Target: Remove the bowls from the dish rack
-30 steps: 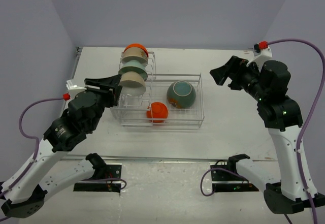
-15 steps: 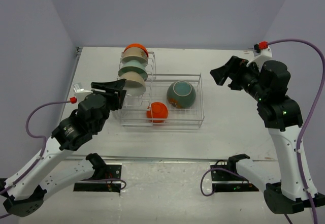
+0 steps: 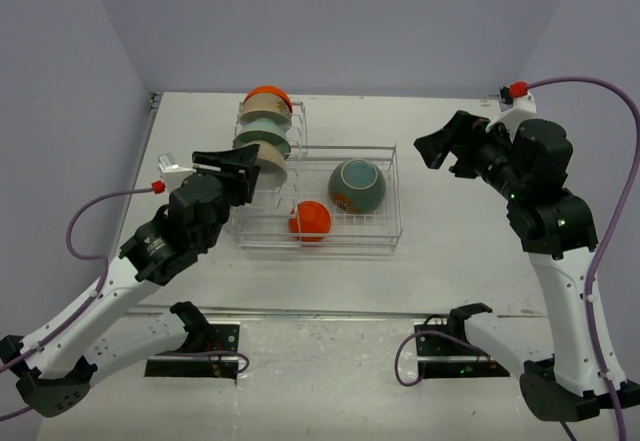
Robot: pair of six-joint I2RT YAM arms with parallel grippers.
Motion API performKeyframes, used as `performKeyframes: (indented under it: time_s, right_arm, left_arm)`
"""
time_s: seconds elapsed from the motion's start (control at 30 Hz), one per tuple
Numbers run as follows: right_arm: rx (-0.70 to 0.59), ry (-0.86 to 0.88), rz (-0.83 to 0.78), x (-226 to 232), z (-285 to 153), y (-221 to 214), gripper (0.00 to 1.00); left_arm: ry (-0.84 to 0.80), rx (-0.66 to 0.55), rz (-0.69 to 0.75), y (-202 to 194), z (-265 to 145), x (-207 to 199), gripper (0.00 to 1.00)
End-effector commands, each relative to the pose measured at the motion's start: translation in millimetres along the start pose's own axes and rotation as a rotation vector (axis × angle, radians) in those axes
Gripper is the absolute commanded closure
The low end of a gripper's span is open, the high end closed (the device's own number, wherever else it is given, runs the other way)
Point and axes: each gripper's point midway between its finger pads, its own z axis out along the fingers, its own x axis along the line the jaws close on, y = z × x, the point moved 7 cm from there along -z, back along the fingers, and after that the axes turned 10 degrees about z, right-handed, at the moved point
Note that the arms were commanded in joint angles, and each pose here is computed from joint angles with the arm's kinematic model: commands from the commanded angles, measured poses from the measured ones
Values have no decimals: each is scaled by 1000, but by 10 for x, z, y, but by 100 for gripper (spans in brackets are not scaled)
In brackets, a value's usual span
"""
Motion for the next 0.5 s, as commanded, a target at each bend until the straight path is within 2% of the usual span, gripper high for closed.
performKeyframes:
  time_s: [0.0,0.47]
  right_arm:
    - [-52,10,-33,72,-79,108,9]
    - [-52,-3,-37,38,-77,79,11]
  left_arm:
    - [-38,-68,-10,58,36,-73,43]
    - [-27,-90,-12,-50,214,-34,55]
